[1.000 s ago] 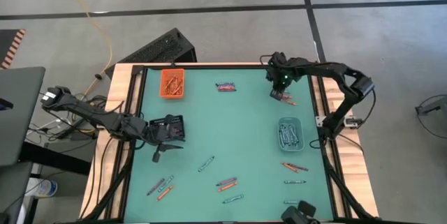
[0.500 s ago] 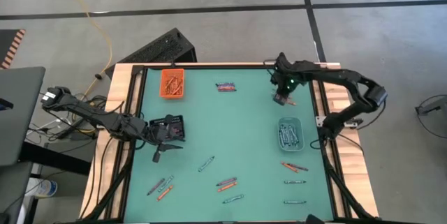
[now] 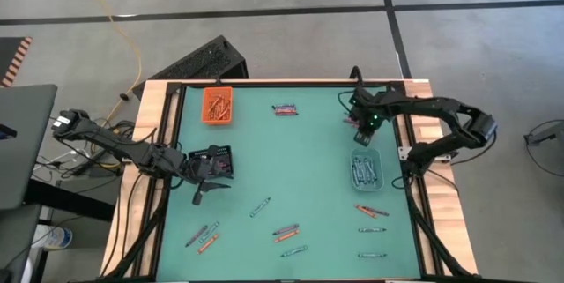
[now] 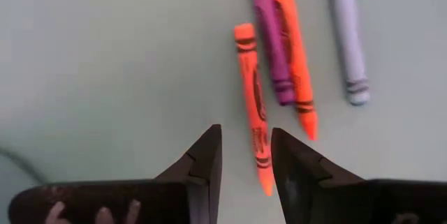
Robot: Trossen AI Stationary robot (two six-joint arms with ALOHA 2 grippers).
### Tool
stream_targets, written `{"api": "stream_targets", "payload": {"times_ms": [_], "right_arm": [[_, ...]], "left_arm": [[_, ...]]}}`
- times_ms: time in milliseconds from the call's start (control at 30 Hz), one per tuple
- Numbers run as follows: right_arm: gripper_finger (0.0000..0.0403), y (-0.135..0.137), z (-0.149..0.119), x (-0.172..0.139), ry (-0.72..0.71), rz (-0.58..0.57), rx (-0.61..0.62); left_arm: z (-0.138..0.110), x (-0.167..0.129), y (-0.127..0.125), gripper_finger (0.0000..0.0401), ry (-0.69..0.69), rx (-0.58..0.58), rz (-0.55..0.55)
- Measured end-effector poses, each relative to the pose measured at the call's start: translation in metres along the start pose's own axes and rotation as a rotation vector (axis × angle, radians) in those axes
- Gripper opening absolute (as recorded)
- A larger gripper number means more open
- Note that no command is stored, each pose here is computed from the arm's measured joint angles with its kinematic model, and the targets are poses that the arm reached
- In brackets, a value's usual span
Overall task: Sort crayons
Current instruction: Put the orange crayon into the orange bin
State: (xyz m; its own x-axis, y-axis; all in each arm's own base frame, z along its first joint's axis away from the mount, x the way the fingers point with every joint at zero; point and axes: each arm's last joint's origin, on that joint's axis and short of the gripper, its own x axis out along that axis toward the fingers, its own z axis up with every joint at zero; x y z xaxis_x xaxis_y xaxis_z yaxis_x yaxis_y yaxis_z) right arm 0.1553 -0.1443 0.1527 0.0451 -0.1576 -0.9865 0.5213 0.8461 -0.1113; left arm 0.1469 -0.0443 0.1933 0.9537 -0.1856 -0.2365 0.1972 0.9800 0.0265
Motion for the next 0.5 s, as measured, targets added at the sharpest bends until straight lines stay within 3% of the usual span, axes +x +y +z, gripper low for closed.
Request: {"api": "stream_targets", "payload": {"times_ms": [333, 500], "right_arm": [[0.0114, 0.001, 0.002, 0.022, 0.122, 0.029, 0.007], [0.008, 0.001, 0.004, 0.022, 0.131, 0.026, 0.008]], "left_arm": [[0.0, 0.0, 0.0, 0.0114, 0.0, 0.003, 0.0], [0.0, 0.0, 0.0, 0.0114, -0.001, 0.005, 0.0]]}}
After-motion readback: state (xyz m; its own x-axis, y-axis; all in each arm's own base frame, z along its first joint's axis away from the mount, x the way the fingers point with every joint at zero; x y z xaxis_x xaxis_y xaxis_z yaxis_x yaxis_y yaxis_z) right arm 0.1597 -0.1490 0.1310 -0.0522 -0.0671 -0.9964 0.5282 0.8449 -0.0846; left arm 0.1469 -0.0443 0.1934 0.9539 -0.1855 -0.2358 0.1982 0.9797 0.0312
